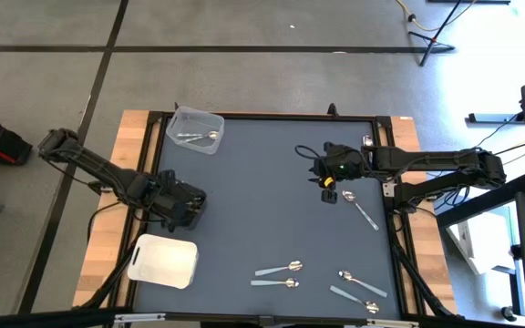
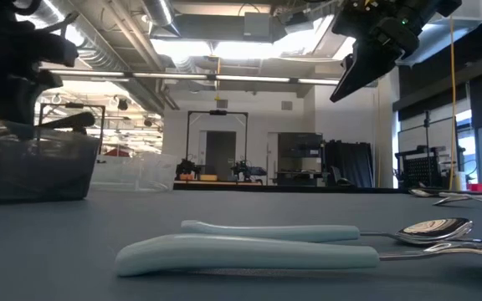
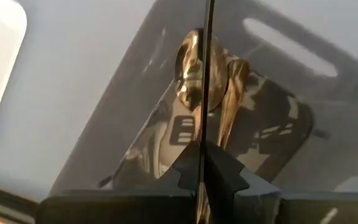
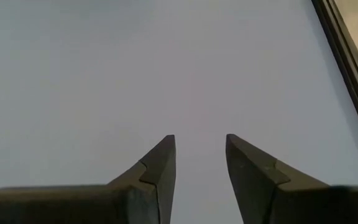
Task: Sort silverware by color (type)
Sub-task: Put the black spoon into the black bin
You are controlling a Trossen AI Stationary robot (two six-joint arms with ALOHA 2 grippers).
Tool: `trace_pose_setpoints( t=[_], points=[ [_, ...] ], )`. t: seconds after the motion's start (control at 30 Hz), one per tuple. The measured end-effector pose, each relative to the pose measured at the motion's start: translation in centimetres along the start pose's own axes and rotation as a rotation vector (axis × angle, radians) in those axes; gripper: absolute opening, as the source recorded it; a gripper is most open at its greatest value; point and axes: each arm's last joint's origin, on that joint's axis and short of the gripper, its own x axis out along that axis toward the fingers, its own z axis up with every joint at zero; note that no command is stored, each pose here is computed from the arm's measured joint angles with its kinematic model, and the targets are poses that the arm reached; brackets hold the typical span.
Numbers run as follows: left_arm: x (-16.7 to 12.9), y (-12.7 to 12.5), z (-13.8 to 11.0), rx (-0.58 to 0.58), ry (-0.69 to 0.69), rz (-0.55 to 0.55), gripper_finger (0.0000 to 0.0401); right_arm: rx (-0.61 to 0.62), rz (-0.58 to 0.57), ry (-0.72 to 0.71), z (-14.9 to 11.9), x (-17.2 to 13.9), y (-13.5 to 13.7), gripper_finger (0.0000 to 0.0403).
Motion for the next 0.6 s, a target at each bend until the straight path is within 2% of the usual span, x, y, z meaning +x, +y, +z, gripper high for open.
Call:
trace_pose_setpoints(
  t=[0.27, 0.43, 0.6],
  points=[
    [-0.3, -0.9, -0.6, 0.046, 0.050, -0.091, 0.0008, -0.011, 0.003, 0.025, 0.0, 0.6, 0.1, 0.0129],
    [-0.4, -0.5, -1.2, 0.038, 0.067, -0.009, 0.0008, -0.032, 0.004, 0.027, 0.1, 1.4, 0.1, 0.0129],
    [-0.3, -0.6, -1.1, 0.016, 0.054, -0.010, 0.0008, -0.035, 0.007, 0.057, -0.1, 1.8, 0.2, 0.0129]
  ],
)
